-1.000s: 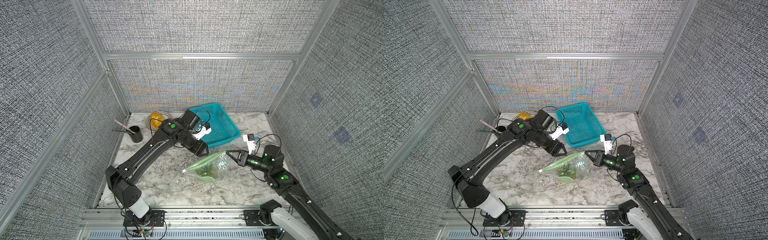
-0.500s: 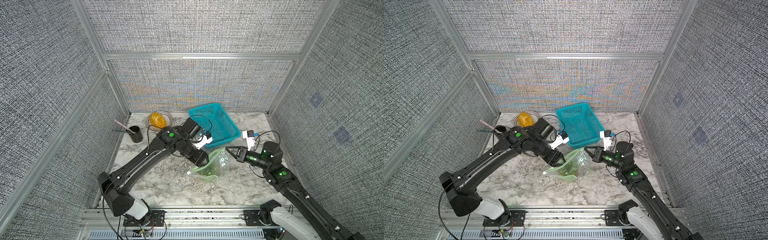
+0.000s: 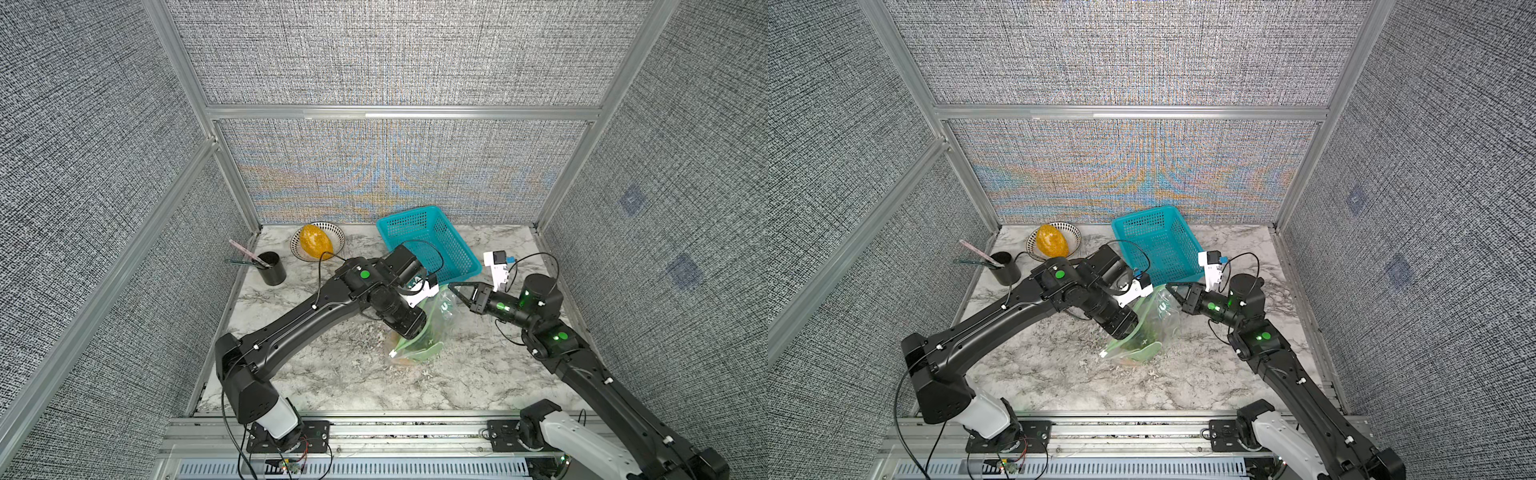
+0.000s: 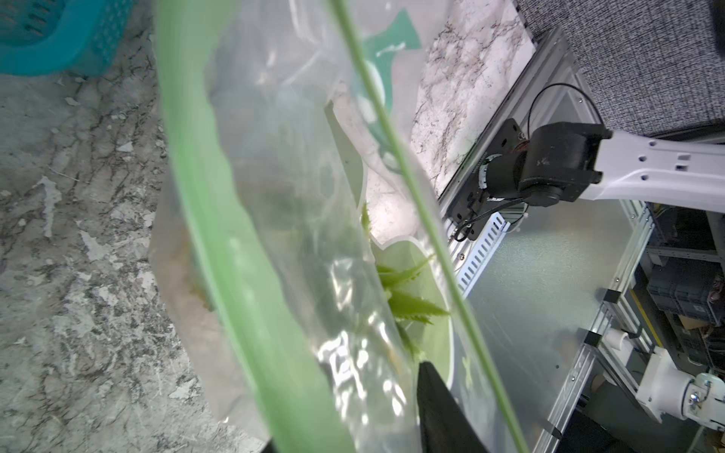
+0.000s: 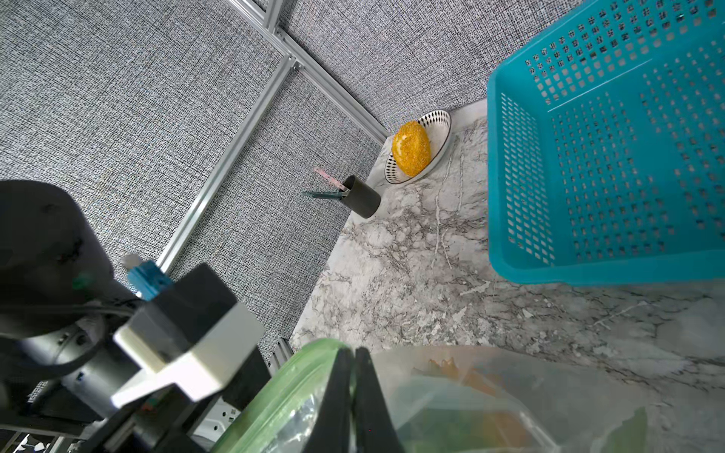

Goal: Open the zip-top bag and take out the pineapple
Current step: Open the zipper of the food storage bag at the center of the board.

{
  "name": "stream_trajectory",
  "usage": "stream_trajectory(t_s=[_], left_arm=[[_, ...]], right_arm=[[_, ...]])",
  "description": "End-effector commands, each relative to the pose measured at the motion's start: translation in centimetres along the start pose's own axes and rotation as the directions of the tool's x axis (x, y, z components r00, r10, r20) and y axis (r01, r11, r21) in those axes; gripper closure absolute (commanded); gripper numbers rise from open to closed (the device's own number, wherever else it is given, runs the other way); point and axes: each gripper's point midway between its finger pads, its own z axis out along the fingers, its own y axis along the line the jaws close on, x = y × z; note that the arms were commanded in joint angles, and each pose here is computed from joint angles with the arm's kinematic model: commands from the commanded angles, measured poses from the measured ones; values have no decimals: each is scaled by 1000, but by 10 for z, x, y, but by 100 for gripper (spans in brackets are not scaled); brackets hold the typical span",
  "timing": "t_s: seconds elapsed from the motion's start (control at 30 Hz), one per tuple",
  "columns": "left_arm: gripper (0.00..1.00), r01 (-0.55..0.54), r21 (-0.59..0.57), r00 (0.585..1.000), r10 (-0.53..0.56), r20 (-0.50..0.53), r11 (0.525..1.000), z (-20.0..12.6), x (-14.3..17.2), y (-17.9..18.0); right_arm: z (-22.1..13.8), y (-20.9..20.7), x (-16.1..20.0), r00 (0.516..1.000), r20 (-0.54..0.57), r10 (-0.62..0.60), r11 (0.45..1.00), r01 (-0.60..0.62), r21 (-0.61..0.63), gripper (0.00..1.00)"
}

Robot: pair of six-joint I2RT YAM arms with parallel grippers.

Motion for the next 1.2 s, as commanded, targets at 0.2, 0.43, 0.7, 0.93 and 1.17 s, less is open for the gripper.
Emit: stream_trajectory(t_s=[0.2,0.43,0.7,0.93,1.17], left_arm=[[80,-45,-164,999,43,-16,985,-10,-13,23],[44,-136,-310,982,170,85,941,-51,-32,31],[4,-208,-377,964,253,75,902,-48,-37,44],[6,-210,-315,971,235,43,925,-30,-29,42],[42,-208,-141,976,214,32,968,-12,-24,17]], right_arm=[[-11,5,8,999,-11,-33,999,33,-4,100],[-21,-6,31,999,-35,-10,1000,10,10,100],[-21,-3,34,999,-48,-9,1000,8,-12,100],[-21,1,28,999,-31,-20,1000,20,-17,100],[-18,9,18,999,-28,-39,999,38,-31,100]])
